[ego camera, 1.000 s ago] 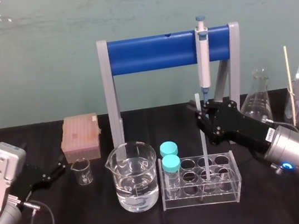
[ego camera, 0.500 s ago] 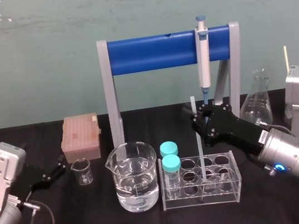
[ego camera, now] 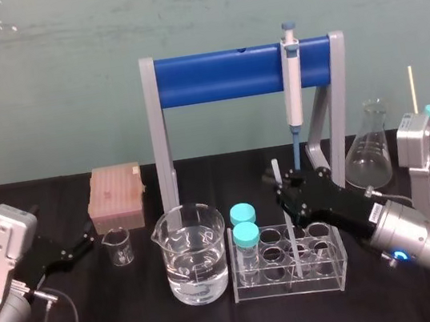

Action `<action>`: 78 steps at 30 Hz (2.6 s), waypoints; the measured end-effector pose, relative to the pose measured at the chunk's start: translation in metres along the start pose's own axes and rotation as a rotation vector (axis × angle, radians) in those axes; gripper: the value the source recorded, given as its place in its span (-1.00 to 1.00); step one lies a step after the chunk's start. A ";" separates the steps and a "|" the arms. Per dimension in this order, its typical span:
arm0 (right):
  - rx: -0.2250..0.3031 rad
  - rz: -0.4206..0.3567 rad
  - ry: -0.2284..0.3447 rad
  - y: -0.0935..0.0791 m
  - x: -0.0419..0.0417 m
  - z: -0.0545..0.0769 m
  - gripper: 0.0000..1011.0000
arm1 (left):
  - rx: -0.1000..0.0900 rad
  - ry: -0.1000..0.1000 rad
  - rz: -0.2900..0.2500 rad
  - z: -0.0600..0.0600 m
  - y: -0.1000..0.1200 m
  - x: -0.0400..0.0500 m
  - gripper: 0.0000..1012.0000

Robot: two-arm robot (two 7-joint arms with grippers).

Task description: Pick up the stirring rod with one hand, then place it down.

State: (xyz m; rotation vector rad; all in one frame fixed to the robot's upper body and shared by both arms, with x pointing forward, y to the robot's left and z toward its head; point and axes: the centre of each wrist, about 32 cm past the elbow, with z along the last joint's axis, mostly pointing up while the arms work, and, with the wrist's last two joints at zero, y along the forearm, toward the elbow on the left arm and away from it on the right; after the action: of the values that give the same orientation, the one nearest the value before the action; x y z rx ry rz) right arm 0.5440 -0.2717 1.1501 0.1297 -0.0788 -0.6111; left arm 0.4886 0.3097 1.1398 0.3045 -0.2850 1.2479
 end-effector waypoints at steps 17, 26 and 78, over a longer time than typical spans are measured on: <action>-0.023 -0.016 -0.002 -0.003 -0.0038 -0.008 -0.86 | 0.000 0.000 0.000 0.000 0.000 0.0000 0.98; -0.022 -0.017 -0.002 -0.003 -0.0033 -0.007 -0.76 | 0.000 0.000 0.000 0.000 0.000 0.0000 0.98; -0.213 -0.525 -0.129 -0.057 -0.0075 0.023 0.98 | 0.000 0.000 0.000 0.000 0.000 0.0000 0.98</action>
State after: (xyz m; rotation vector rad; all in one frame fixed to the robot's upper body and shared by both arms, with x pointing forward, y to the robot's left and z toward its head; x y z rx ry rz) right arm 0.5033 -0.3155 1.1644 -0.1013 -0.1053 -1.1477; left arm 0.4886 0.3097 1.1398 0.3044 -0.2851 1.2480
